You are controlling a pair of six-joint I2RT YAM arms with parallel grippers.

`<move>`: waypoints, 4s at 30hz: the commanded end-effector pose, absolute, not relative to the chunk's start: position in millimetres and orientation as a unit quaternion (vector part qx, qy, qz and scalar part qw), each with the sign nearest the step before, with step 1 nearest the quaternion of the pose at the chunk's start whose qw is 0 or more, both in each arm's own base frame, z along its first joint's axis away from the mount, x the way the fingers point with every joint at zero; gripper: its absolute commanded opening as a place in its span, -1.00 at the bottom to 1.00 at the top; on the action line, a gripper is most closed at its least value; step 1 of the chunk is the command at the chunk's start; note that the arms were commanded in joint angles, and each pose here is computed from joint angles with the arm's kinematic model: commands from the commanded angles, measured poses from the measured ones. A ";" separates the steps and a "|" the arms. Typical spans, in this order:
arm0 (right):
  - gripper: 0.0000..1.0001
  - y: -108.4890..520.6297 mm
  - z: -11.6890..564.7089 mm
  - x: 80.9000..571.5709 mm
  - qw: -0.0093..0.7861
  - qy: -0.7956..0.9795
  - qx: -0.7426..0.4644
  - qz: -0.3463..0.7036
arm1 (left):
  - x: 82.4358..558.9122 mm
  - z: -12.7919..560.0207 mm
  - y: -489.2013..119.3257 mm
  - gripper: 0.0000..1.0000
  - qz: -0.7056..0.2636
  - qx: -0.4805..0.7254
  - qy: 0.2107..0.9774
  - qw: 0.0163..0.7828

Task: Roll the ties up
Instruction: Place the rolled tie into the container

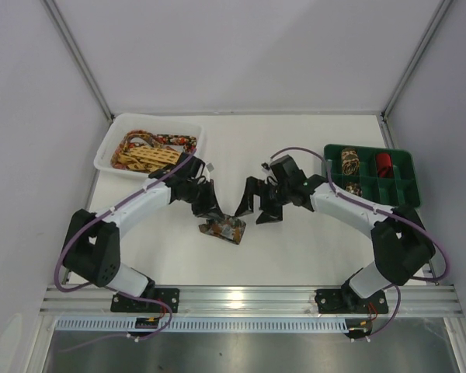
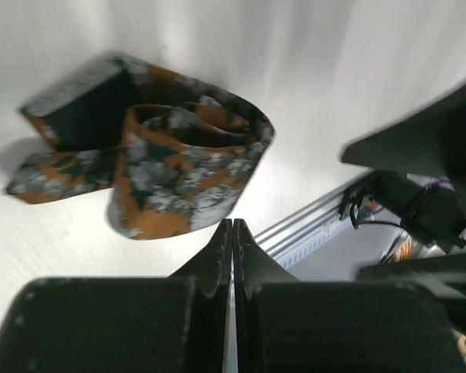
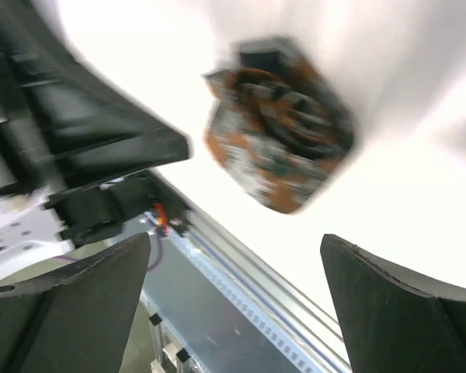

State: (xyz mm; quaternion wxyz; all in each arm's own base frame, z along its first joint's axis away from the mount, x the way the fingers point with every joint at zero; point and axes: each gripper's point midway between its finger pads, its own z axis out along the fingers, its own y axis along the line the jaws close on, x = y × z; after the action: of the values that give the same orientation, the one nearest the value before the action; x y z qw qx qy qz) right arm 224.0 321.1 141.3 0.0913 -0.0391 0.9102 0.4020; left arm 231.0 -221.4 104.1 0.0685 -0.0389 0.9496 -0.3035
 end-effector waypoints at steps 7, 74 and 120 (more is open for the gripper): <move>0.99 315.6 94.3 216.2 0.120 0.891 -0.022 0.437 | 235.2 102.0 -247.5 -0.99 -0.321 -0.005 0.946 0.055; -1.00 319.7 72.6 269.0 0.105 0.950 -0.053 0.288 | 271.0 89.5 -205.6 -0.89 -0.246 -0.008 0.960 0.130; -1.00 3.8 144.3 345.3 0.097 0.988 0.066 0.104 | 262.7 89.9 -224.5 -0.87 -0.298 0.013 0.948 0.109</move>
State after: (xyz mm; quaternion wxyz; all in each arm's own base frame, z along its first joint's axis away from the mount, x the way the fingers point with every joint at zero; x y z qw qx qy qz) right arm 337.3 10.8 147.1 0.0895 0.0822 0.9833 0.1353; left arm 260.1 -218.8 85.3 0.1006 -0.0062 0.9526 -0.2870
